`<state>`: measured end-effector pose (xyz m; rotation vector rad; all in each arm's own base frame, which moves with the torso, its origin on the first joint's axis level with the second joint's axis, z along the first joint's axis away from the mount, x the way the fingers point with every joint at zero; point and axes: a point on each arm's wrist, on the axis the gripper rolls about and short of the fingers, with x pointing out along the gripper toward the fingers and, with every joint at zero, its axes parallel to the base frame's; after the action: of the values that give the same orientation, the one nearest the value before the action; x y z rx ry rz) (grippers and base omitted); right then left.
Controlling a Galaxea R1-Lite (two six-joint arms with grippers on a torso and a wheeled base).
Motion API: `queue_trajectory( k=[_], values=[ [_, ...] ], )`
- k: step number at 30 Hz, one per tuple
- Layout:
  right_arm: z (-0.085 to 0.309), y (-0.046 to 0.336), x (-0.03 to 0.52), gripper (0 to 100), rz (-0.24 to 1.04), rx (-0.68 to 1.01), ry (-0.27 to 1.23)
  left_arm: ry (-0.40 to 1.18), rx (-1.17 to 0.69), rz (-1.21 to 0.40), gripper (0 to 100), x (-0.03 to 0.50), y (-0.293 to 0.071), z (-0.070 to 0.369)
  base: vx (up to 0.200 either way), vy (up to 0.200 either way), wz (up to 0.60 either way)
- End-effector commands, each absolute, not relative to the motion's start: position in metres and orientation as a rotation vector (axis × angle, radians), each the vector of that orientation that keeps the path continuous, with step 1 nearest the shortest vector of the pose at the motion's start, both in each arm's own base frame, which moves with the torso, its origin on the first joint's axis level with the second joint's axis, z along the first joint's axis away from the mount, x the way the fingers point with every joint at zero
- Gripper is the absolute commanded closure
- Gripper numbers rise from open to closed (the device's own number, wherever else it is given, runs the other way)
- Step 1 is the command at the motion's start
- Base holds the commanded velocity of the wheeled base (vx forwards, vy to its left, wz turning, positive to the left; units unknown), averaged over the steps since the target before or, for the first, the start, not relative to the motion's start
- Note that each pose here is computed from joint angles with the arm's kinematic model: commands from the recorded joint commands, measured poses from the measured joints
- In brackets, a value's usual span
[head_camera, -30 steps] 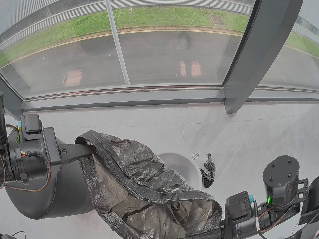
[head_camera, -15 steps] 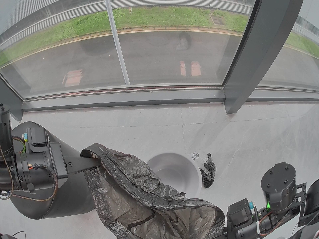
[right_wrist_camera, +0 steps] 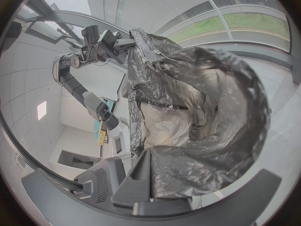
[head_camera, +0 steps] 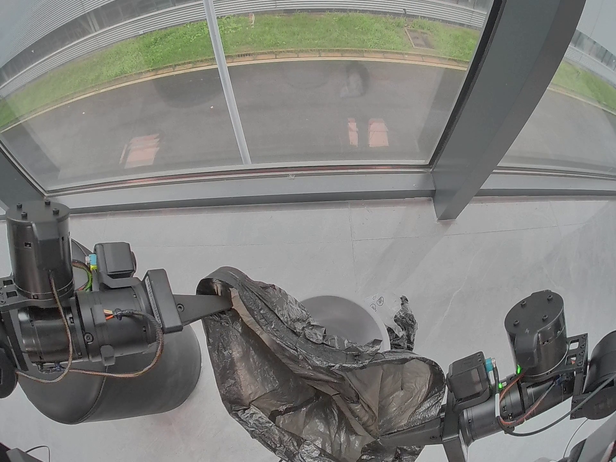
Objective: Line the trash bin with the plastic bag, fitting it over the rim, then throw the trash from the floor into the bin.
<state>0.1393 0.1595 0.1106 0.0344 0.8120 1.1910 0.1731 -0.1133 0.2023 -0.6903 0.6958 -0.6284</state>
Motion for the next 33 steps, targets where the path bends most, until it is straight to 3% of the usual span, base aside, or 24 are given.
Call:
queue_trajectory(
  k=[1, 21, 33],
  values=[
    [0.104, 0.158, 0.154, 100, 1.143, 0.033, 0.825, 0.747, -0.676, -0.622, 100, 0.19, -0.128, 0.186, 0.0, 0.0, 0.0],
    [0.125, 0.136, 0.169, 100, 1.129, 0.118, 0.712, 0.72, -0.664, -0.736, 100, 0.209, -0.17, 0.212, 0.0, 0.0, 0.0],
    [0.147, 0.119, 0.16, 100, 1.109, 0.14, 0.611, 0.721, -0.661, -0.747, 100, 0.208, -0.173, 0.212, 0.0, 0.0, 0.0]
  ],
)
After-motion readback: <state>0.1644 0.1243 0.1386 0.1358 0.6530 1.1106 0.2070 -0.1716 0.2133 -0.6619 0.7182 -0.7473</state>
